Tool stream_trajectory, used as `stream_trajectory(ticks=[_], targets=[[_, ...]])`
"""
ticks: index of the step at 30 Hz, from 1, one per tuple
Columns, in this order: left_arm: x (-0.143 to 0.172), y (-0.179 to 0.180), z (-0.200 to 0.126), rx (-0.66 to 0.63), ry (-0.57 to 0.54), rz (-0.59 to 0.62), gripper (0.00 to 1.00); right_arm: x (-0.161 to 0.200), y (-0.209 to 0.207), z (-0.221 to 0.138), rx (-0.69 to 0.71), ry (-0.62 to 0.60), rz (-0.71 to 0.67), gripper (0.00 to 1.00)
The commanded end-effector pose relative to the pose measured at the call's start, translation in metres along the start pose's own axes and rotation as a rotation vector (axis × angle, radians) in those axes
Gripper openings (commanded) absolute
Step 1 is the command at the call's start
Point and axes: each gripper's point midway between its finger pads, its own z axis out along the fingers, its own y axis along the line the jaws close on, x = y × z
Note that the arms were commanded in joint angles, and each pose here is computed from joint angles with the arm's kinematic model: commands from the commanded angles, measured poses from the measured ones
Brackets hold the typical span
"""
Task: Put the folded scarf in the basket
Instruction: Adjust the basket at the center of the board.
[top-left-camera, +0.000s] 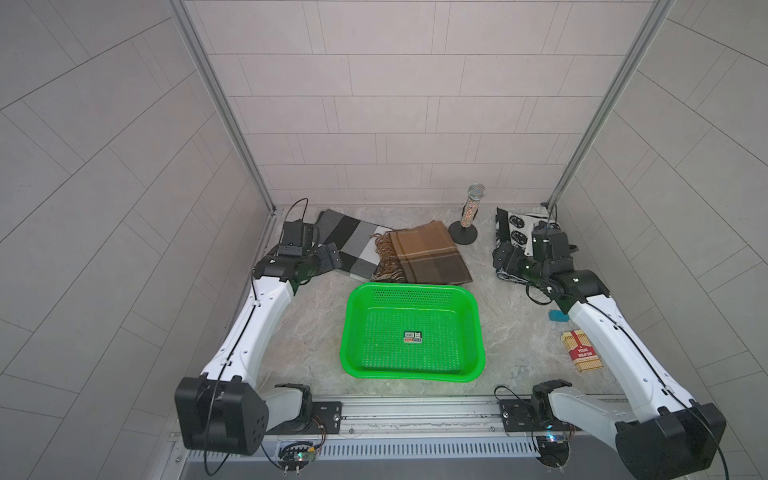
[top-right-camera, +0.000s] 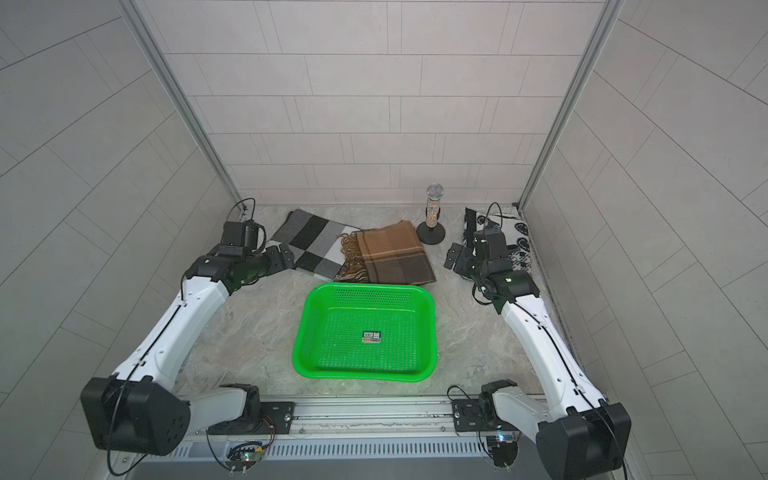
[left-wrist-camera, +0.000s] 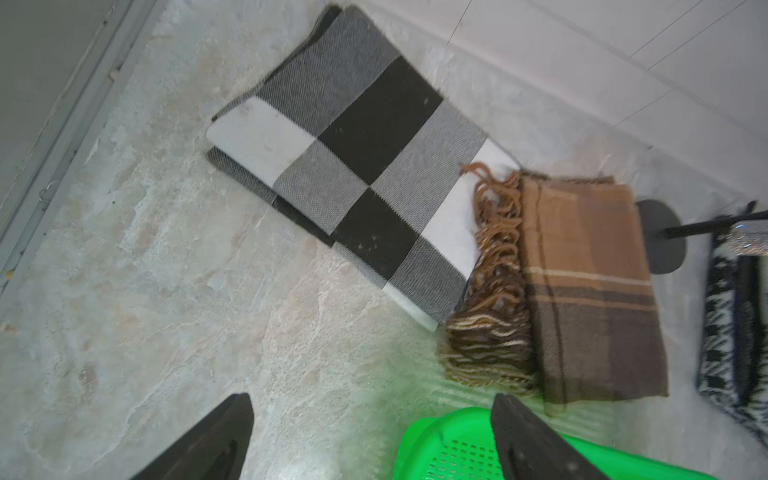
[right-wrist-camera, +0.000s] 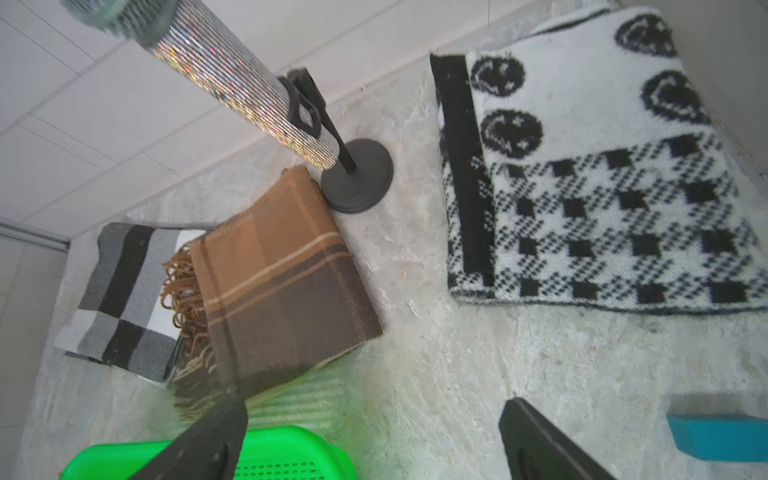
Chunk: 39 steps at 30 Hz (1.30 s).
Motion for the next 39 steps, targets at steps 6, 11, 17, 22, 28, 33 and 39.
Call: stream_trajectory(ticks=[6, 11, 17, 22, 28, 33, 39], targets=[[0.031, 0.001, 0.021, 0.003, 0.142, 0.007, 0.84, 0.071, -0.008, 0.018, -0.039, 0.176, 0.176, 0.73], [0.045, -0.01, 0.027, 0.036, 0.186, 0.02, 0.8, 0.086, 0.004, 0.035, -0.063, 0.22, 0.182, 0.72], [0.038, 0.019, 0.04, -0.124, 0.182, 0.025, 0.81, 0.096, 0.007, 0.04, -0.052, 0.248, 0.166, 0.72], [0.023, 0.044, 0.079, -0.126, 0.218, -0.18, 0.79, 0.096, 0.01, 0.037, -0.061, 0.243, 0.151, 0.72], [0.01, 0.033, 0.125, 0.006, 0.267, -0.373, 0.73, 0.091, 0.015, 0.033, -0.065, 0.223, 0.095, 0.72], [0.011, 0.028, 0.149, 0.029, 0.299, -0.436, 0.69, 0.098, 0.03, 0.039, -0.088, 0.248, 0.03, 0.67], [0.009, 0.028, 0.166, 0.028, 0.302, -0.465, 0.65, 0.113, 0.053, 0.064, -0.12, 0.304, -0.029, 0.58]])
